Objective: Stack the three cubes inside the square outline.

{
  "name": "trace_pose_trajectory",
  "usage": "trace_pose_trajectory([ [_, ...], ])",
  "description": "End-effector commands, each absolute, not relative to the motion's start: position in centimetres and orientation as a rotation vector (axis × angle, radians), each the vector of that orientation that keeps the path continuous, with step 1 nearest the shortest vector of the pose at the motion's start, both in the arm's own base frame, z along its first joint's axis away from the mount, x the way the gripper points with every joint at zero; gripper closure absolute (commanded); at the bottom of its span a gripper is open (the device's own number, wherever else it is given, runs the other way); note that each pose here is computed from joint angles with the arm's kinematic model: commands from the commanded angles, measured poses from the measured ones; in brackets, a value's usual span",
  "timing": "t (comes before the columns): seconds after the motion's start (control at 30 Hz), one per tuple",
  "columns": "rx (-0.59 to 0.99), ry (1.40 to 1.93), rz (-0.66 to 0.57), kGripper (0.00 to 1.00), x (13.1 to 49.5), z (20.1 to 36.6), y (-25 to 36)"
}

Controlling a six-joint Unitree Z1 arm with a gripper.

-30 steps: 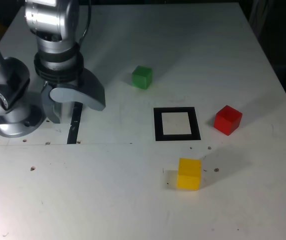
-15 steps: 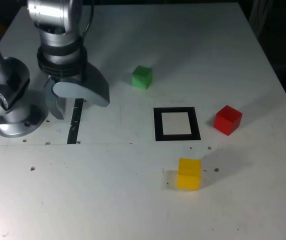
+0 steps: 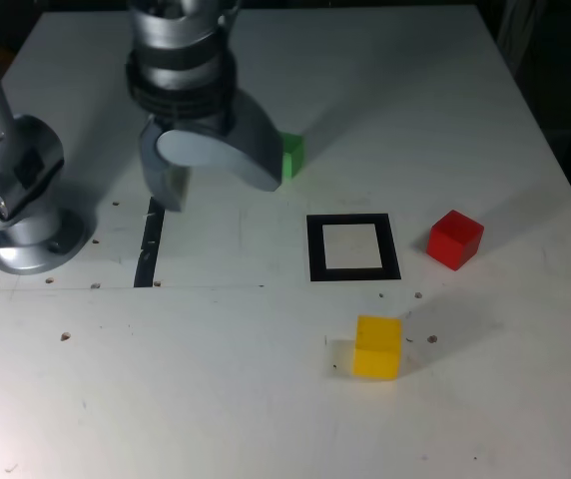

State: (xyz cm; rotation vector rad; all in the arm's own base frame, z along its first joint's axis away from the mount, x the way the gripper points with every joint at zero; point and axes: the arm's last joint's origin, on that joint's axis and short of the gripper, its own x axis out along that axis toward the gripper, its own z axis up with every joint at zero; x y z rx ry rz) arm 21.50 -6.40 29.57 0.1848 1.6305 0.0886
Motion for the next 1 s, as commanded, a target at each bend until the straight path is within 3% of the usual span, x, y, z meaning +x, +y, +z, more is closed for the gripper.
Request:
trace_pose_trajectory([
  [0.0, 0.213, 1.548, 0.050, 0.05, 24.4, 32.7, -7.4],
  [0.17, 0.390, 1.511, -0.046, 0.05, 28.3, 35.0, -8.2],
  [0.37, 0.538, 1.489, -0.184, 0.05, 32.2, 34.9, -8.1],
  [0.57, 0.608, 1.484, -0.235, 0.05, 36.1, 35.4, -8.7],
  [0.73, 0.630, 1.491, -0.270, 0.05, 39.8, 34.4, -9.5],
  [0.97, 0.589, 1.531, -0.289, 0.05, 43.2, 31.3, -8.7],
])
